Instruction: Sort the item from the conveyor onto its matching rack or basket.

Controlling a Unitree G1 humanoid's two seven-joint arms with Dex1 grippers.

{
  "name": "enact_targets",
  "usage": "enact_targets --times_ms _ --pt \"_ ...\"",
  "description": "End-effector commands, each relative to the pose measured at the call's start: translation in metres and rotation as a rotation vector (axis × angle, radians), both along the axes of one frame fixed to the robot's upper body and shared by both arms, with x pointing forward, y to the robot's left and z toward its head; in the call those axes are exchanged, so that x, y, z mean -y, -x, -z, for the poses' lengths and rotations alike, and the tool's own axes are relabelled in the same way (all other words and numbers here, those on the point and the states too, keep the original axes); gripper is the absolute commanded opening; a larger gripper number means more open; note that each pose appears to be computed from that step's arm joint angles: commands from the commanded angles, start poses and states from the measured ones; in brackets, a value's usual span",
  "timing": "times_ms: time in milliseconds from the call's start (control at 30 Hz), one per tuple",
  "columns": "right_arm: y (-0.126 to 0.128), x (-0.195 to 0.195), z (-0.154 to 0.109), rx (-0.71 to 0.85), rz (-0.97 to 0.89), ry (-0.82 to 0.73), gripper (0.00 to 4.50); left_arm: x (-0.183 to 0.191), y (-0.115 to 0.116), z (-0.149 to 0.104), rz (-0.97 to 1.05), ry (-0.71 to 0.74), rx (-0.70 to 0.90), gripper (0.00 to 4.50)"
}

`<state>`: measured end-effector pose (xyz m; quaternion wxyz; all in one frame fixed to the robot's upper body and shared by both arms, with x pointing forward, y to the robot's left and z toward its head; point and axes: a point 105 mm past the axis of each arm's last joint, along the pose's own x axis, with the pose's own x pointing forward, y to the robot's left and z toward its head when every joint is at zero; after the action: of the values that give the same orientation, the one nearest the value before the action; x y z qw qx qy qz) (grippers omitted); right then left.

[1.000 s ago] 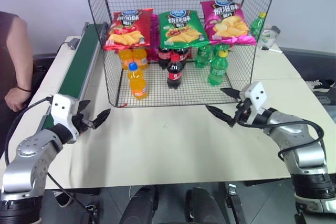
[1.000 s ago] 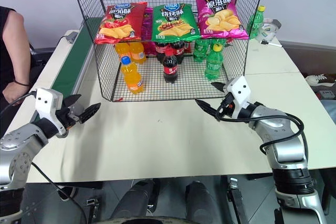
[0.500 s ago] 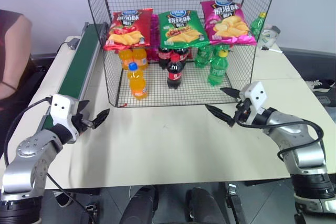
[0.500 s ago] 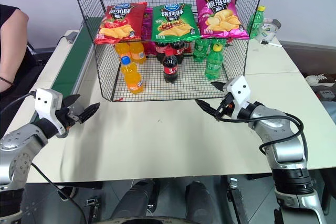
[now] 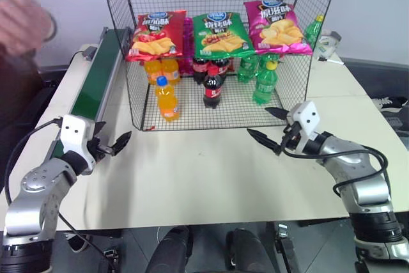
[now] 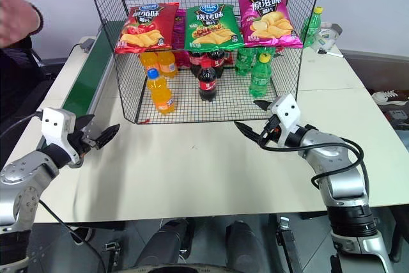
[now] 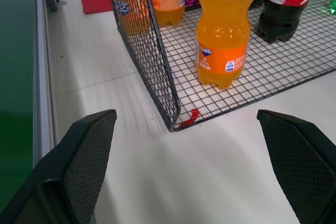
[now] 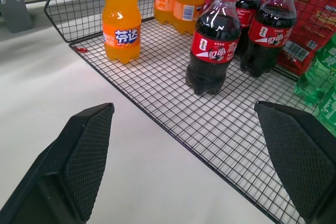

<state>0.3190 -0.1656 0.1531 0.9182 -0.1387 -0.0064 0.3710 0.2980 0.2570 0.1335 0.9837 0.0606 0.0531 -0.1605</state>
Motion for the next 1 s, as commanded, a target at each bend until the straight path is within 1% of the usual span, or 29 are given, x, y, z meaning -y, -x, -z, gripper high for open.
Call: enact_targets --times_ms 33,433,633,900,1000 --pt "0.001 -0.004 -0.005 0.036 -0.007 -0.011 4.5 -0.003 -0.002 -0.013 -0.012 -0.016 0.058 4.49" --pt "-0.009 -0.002 -0.007 0.078 0.033 0.017 4.5 -0.002 -0.01 -0.009 -0.036 0.004 0.077 4.49" --pt "-0.013 -0.001 -0.006 0.089 0.049 0.019 4.5 -0.005 -0.011 -0.005 -0.062 0.02 0.08 4.49" --pt "-0.015 -0.002 -0.006 0.102 0.052 0.021 4.5 -0.011 -0.012 -0.005 -0.113 0.029 0.104 4.49" --pt "-0.015 -0.001 -0.007 0.11 0.061 0.023 4.5 -0.013 -0.011 -0.003 -0.126 0.016 0.084 4.49"
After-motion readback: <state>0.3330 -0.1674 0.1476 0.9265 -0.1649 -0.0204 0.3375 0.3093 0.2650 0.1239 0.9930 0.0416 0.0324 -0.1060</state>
